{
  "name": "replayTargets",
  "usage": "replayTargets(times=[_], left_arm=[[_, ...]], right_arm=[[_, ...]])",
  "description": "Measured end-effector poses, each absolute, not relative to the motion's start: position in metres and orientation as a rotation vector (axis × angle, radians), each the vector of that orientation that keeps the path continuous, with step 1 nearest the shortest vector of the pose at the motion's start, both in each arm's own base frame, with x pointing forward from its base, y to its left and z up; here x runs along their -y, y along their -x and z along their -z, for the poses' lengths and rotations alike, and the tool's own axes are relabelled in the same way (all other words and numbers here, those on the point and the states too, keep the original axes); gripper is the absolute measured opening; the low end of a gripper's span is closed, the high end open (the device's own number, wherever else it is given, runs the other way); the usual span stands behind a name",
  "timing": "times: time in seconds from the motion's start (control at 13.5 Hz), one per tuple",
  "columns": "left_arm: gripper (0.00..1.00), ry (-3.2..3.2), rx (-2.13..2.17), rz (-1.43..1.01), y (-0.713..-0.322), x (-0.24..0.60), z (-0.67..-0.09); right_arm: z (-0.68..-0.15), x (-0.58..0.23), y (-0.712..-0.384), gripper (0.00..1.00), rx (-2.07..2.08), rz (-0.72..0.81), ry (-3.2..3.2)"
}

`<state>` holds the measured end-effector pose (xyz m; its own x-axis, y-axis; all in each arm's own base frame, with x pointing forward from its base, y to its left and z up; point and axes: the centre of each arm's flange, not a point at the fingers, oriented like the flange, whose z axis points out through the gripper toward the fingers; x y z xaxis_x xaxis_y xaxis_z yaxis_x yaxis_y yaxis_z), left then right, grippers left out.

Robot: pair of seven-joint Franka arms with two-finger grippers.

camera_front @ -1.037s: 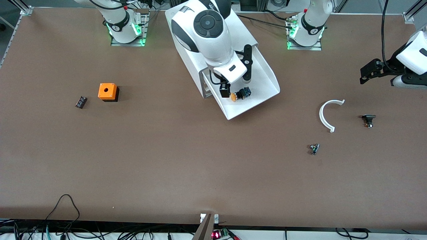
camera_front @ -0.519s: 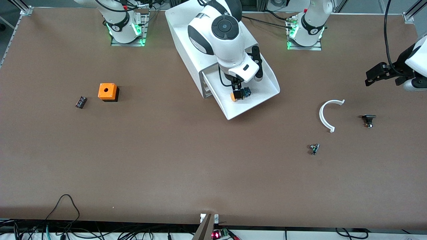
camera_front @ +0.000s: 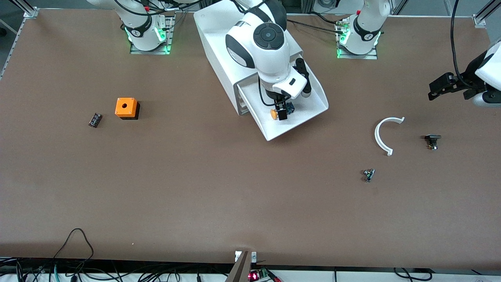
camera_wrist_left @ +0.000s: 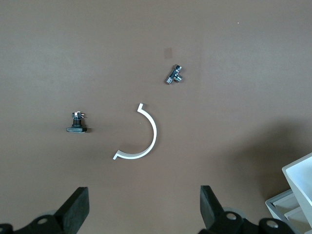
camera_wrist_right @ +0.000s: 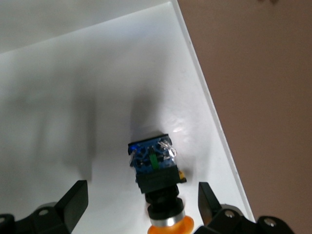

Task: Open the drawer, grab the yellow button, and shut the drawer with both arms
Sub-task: 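Grasp the blue-and-orange push button in the drawer with the right gripper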

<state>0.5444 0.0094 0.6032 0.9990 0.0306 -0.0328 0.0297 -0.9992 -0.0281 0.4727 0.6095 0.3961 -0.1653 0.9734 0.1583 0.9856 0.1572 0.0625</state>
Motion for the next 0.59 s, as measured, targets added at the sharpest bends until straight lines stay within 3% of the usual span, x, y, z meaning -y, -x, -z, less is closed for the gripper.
replayTargets(times=[0.22, 0.3, 0.44, 0.59], left_arm=[[1.00, 3.113, 0.047, -0.051, -0.5445, -0.0093, -0.6036], [1.00, 3.113, 0.047, -0.050, -0.5445, -0.0093, -0.6038], [1.00, 3.113, 0.046, -0.046, -0.5447, -0.0089, -0.6050], [1.00, 3.114, 0.046, -0.032, -0.5455, -0.0088, -0.6093]], right_arm=[[-0.3925, -0.6125, -0.4724, 0.96, 2.333, 0.250, 1.970], [-0.3926, -0.6129, -0.4722, 0.89, 2.340, 0.252, 1.962], [-0.3916, -0.6133, -0.4726, 0.62, 2.371, 0.258, 1.929], [-0.3891, -0.6133, -0.4733, 0.56, 2.387, 0.259, 1.913]])
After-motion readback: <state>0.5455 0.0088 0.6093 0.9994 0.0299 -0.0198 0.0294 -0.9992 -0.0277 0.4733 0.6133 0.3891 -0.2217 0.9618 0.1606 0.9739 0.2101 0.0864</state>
